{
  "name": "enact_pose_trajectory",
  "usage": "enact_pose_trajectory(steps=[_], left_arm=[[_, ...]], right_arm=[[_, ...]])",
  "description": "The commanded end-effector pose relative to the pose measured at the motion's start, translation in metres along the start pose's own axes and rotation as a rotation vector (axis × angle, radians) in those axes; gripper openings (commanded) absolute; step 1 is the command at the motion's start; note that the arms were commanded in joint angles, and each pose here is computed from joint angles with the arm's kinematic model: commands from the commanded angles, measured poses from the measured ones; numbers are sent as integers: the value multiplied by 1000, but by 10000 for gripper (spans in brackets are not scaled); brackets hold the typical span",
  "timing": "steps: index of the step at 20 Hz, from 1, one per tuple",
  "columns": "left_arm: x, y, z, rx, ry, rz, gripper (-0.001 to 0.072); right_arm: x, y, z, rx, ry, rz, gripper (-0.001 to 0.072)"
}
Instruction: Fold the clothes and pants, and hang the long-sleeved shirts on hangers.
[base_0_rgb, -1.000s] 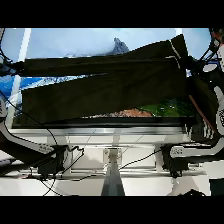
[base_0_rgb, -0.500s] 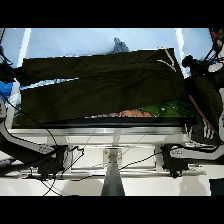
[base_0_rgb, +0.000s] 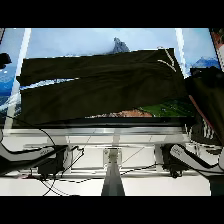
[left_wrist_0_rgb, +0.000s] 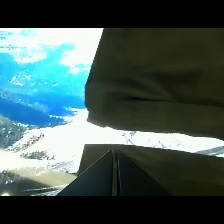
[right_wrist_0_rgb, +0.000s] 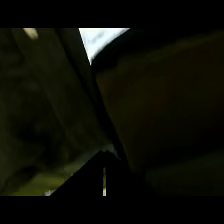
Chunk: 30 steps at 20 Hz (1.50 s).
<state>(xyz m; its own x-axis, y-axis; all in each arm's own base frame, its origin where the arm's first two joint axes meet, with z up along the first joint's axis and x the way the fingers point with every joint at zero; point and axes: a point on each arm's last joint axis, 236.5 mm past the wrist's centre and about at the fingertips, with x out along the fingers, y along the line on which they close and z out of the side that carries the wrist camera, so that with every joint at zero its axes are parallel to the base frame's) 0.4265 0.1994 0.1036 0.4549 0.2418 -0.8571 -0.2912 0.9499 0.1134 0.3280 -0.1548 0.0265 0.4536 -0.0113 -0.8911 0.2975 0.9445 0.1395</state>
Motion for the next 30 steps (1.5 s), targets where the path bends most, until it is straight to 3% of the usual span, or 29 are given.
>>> enact_pose_trajectory(steps=[1,2,3,5,6,7,13,14,15,16,20,21,24,26,27,28,29,30], left_arm=[[-27,-16,-10,-6,-14,-61,31],[-25,-20,-20,-11,5,-76,31],[-20,-28,-32,-20,30,-103,31],[-6,-50,-61,-51,102,-184,31],[2,-56,-77,-58,140,-202,31],[8,-58,-89,-60,170,-206,31],[15,-42,-138,-35,317,-221,42],[14,-34,-144,-59,337,-218,157],[13,-25,-150,-83,355,-213,333],[12,-16,-158,-115,377,-209,379],[9,14,-210,-262,504,-206,379],[8,22,-224,-300,519,-204,379],[3,42,-261,-417,529,-202,378],[1,50,-283,-528,535,-206,379],[1,54,-296,-573,552,-206,434],[2,55,-308,-615,570,-210,620],[3,55,-321,-651,585,-212,706],[6,54,-330,-679,594,-213,704]], right_arm=[[-3,1,-62,118,82,35,26],[4,10,-70,198,60,66,27],[14,19,-78,270,44,99,81],[35,20,-93,453,36,107,470],[44,17,-99,551,31,97,544],[51,16,-101,603,18,96,555],[86,13,-75,784,-72,173,554],[93,16,-75,782,-64,197,554],[100,22,-76,754,-52,222,554],[107,25,-76,723,-49,229,551],[119,27,-64,619,-113,177,543],[119,30,-59,584,-129,173,467],[116,36,-38,467,-193,152,384],[113,34,-25,440,-238,131,185],[112,34,-22,431,-244,130,55],[111,33,-20,413,-246,124,27],[112,32,-21,402,-244,120,27],[112,32,-22,389,-240,115,27]])
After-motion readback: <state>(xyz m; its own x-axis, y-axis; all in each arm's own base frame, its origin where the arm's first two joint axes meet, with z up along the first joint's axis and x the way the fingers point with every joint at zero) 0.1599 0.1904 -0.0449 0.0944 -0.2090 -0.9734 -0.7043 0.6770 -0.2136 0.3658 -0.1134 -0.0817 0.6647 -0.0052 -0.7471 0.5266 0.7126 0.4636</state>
